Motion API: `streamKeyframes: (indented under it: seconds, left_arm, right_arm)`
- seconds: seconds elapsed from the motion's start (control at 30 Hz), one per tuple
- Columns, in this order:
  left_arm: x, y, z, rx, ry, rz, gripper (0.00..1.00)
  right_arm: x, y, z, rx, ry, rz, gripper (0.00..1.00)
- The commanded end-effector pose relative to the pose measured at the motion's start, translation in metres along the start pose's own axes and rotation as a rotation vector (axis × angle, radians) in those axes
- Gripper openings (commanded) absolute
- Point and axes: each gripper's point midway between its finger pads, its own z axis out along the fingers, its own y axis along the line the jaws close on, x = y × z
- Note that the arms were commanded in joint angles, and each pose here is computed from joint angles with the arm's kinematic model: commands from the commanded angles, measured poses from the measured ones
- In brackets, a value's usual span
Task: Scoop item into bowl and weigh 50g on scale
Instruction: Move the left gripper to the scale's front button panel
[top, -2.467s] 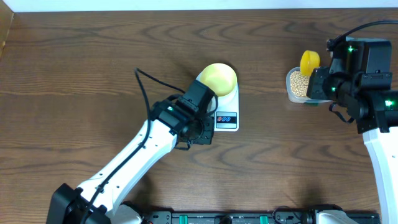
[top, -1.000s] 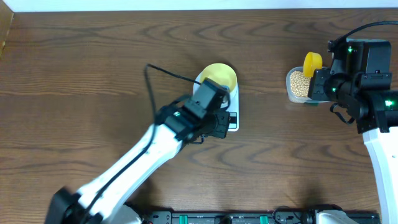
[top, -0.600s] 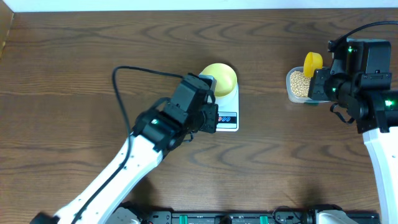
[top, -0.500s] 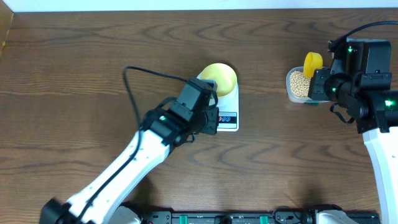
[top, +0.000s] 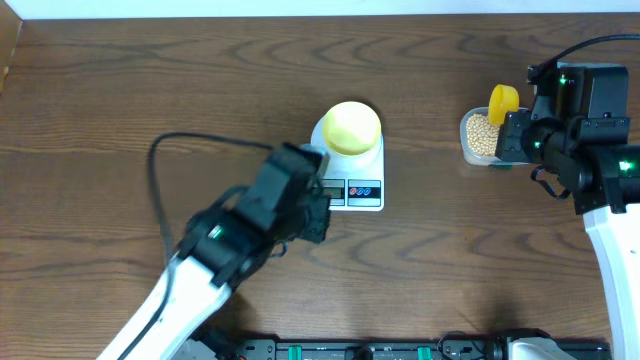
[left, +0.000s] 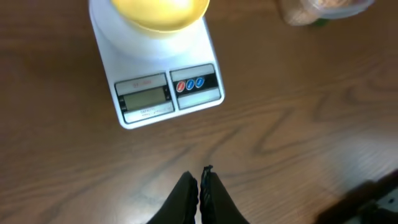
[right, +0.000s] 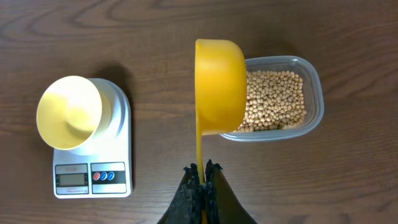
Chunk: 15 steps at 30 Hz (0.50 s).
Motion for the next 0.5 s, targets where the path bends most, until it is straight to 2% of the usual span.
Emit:
streamKeyframes:
  seconds: [0.0,0.23,0.47]
  left_arm:
    - [0.014,0.011,-0.001,-0.007,-0.043,-0.027,0.07]
    - [0.000,0.007,0.021,0.074,-0.213,-0.070,0.07]
    - [-0.010,0.002,0.061,0.100,-0.190,-0.065,0.07]
  right_arm:
    - [-0.003,0.000,-0.004,0.001,-0.018,-0.016,0.01]
    - [-0.005,0.001,-0.004,-0.001,-0.026,-0.016,0.01]
    - [-0.005,0.001,-0.004,-0.004,-0.024,-0.016,0.01]
